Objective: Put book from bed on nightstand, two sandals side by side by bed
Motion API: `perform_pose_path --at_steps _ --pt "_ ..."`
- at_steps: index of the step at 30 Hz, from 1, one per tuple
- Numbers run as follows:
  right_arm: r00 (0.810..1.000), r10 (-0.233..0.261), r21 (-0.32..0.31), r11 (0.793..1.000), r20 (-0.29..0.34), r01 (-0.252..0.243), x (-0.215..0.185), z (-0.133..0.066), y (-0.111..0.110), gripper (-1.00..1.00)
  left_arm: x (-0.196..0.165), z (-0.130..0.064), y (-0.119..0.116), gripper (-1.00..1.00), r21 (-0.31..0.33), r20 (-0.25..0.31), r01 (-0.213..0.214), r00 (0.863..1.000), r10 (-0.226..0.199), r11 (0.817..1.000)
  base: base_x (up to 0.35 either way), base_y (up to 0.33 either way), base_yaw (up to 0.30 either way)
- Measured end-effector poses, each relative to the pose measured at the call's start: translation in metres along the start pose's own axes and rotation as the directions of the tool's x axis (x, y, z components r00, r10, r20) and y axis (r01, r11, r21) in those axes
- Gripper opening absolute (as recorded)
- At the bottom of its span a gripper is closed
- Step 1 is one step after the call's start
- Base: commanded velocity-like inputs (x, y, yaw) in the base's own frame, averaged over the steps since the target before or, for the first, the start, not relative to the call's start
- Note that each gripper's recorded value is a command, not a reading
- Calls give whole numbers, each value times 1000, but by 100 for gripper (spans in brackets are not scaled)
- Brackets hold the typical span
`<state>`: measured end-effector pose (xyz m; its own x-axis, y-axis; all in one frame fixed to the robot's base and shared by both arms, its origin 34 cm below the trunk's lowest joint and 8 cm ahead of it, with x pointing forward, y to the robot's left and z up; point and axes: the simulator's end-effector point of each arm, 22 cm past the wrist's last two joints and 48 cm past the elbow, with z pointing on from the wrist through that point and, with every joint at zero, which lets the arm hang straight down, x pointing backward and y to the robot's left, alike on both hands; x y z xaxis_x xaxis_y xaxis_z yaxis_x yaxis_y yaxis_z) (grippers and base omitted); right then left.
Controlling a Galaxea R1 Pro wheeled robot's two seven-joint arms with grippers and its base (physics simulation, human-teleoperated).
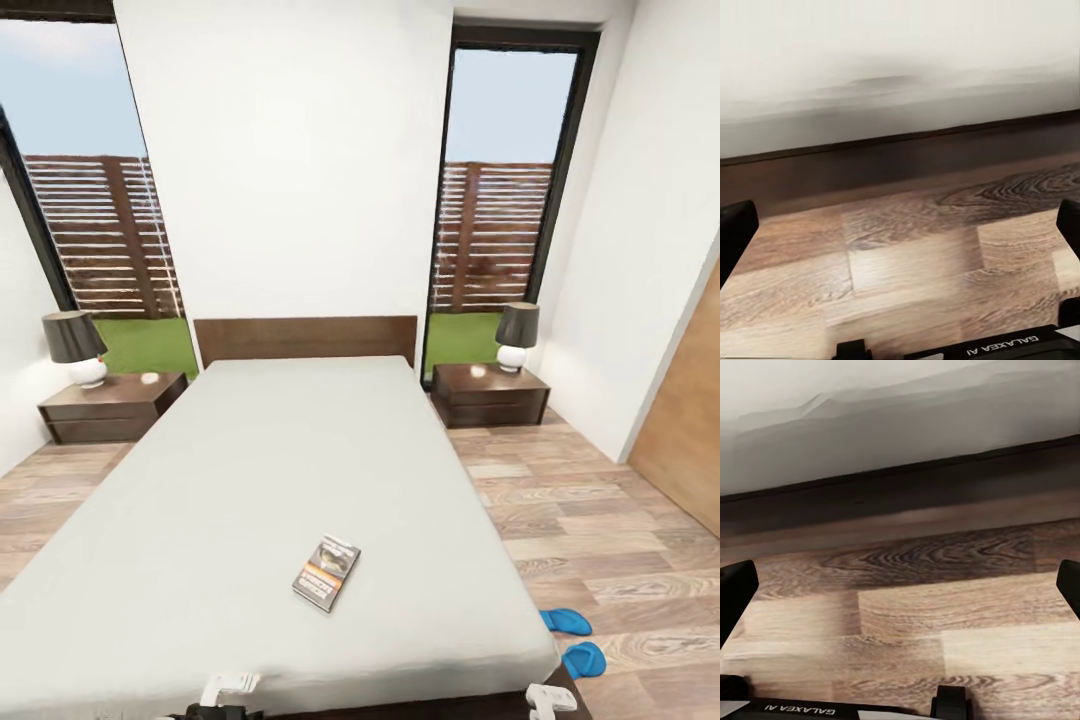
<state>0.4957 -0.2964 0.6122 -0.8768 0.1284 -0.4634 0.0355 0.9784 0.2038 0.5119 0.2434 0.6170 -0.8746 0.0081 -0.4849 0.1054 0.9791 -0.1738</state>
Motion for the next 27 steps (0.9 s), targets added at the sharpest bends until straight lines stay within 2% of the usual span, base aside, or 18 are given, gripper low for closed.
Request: perform_pose_path --at_steps 7,27 --pt "1000 0 0 1000 0 0 0 0 0 100 0 0 -1 100 1 0 -1 1000 1 1000 0 0 219" --pt "1000 0 2 1000 0 0 -7 -20 4 100 -7 -20 -5 100 1 -2 0 1000 0 1000 0 0 6"
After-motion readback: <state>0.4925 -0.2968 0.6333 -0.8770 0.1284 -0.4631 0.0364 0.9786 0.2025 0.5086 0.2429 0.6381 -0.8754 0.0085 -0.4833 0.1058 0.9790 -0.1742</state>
